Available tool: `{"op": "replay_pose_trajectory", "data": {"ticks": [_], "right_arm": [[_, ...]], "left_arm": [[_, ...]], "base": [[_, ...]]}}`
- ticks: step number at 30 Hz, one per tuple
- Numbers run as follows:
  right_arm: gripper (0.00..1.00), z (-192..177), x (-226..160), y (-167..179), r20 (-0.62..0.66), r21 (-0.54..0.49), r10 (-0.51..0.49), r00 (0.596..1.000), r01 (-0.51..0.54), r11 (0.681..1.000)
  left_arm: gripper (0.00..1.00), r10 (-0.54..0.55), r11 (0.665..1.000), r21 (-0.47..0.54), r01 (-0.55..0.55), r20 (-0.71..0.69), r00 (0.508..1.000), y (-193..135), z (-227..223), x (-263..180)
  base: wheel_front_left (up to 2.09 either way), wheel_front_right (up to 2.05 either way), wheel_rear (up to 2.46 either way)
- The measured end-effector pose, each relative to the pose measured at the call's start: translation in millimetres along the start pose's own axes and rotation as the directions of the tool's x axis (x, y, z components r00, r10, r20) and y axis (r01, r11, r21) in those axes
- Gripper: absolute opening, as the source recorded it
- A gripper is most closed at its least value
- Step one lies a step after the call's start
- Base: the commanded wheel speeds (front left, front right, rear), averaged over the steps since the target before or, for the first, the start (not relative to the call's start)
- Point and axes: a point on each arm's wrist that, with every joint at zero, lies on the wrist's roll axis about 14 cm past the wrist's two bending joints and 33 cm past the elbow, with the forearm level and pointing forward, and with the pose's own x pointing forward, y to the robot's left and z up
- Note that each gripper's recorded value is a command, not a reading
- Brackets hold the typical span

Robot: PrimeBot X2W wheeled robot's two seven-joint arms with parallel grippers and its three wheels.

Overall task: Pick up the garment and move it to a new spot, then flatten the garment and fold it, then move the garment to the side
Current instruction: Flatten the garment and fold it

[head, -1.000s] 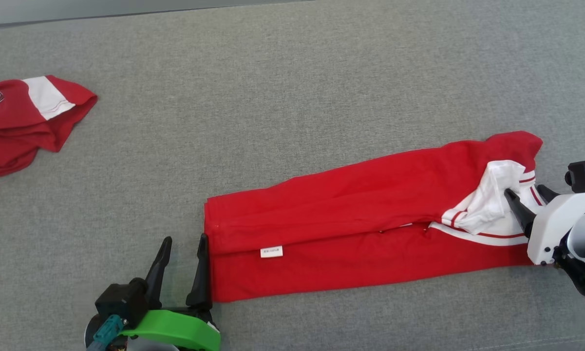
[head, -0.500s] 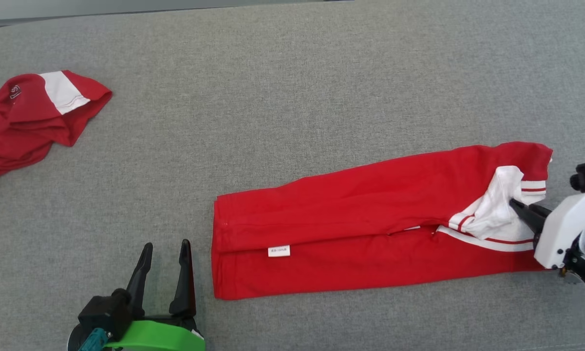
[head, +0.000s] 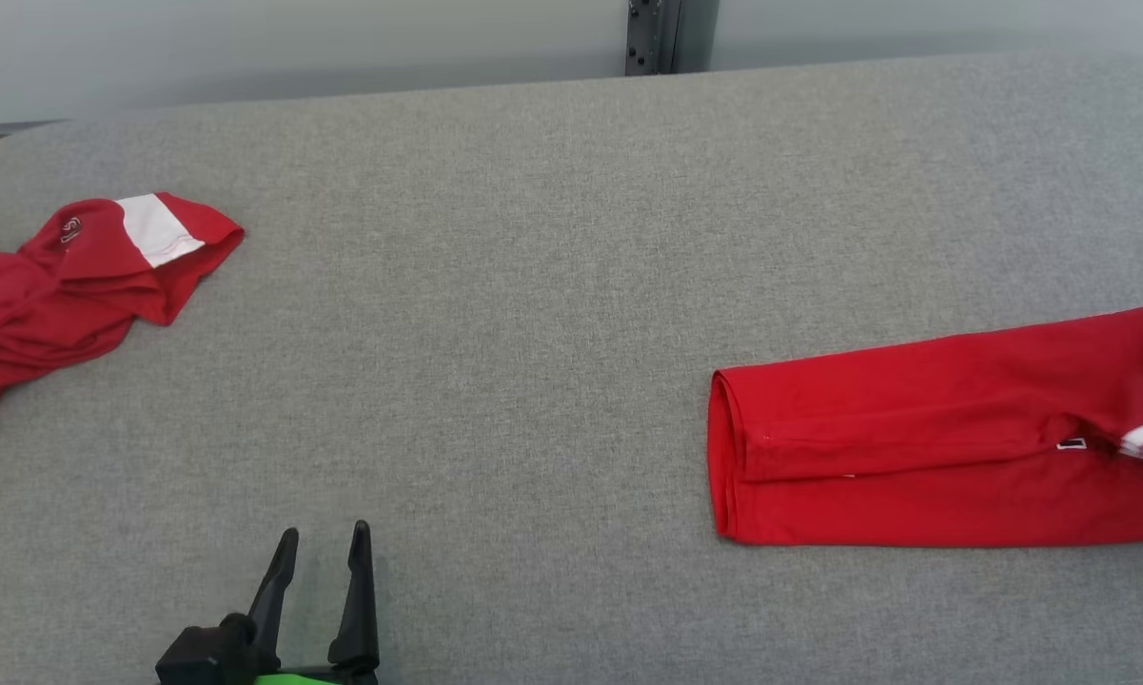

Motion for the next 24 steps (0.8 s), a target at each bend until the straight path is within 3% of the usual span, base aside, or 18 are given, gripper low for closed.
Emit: {"op": "replay_pose_trajectory", "data": {"ticks": [3,5,9,13,15,20,24], "right_arm": [[0.0,4.2,-11.2,51.8,0.024,0.016,0.167,0.986,-0.167,0.986],[0.0,7.3,-22.3,89.3,0.052,0.018,0.28,0.959,-0.281,0.96],[0.0,0.7,-47.1,175.9,0.106,0.039,0.503,0.858,-0.509,0.86],[0.0,-22.4,-51.2,241.7,0.109,0.089,0.609,0.786,-0.618,0.781],[0.0,-32.9,-46.6,267.5,0.107,0.111,0.631,0.769,-0.64,0.761],[0.0,-55.1,-30.6,302.9,0.089,0.157,0.63,0.771,-0.635,0.756],[0.0,-69.5,-18.7,311.0,0.047,0.132,0.611,0.79,-0.611,0.78]], "left_arm": [[1.0,0.018,1.0,-0.009,-0.018,0.02,1.0,3.6,4.7,-8.1],[1.0,0.015,1.0,-0.015,-0.015,0.024,1.0,1.3,4.7,-12.7],[1.0,-0.018,1.0,-0.02,0.019,0.029,0.999,-9.0,5.4,-13.3],[1.0,-0.054,0.998,-0.03,0.055,0.014,0.998,-21.1,0.8,-9.8],[1.0,-0.062,0.998,-0.033,0.062,0.004,0.998,-24.1,-2.4,-9.2],[1.0,-0.065,0.997,-0.036,0.065,-0.005,0.998,-26.4,-5.3,-10.1],[1.0,-0.056,0.998,-0.041,0.055,-0.01,0.998,-24.3,-7.3,-11.7]], "base": [[0.0,0.0,0.0],[0.0,0.0,0.0],[0.0,0.0,0.0],[0.0,0.0,0.0],[0.0,0.0,0.0],[0.0,0.0,0.0],[0.0,0.0,0.0]]}}
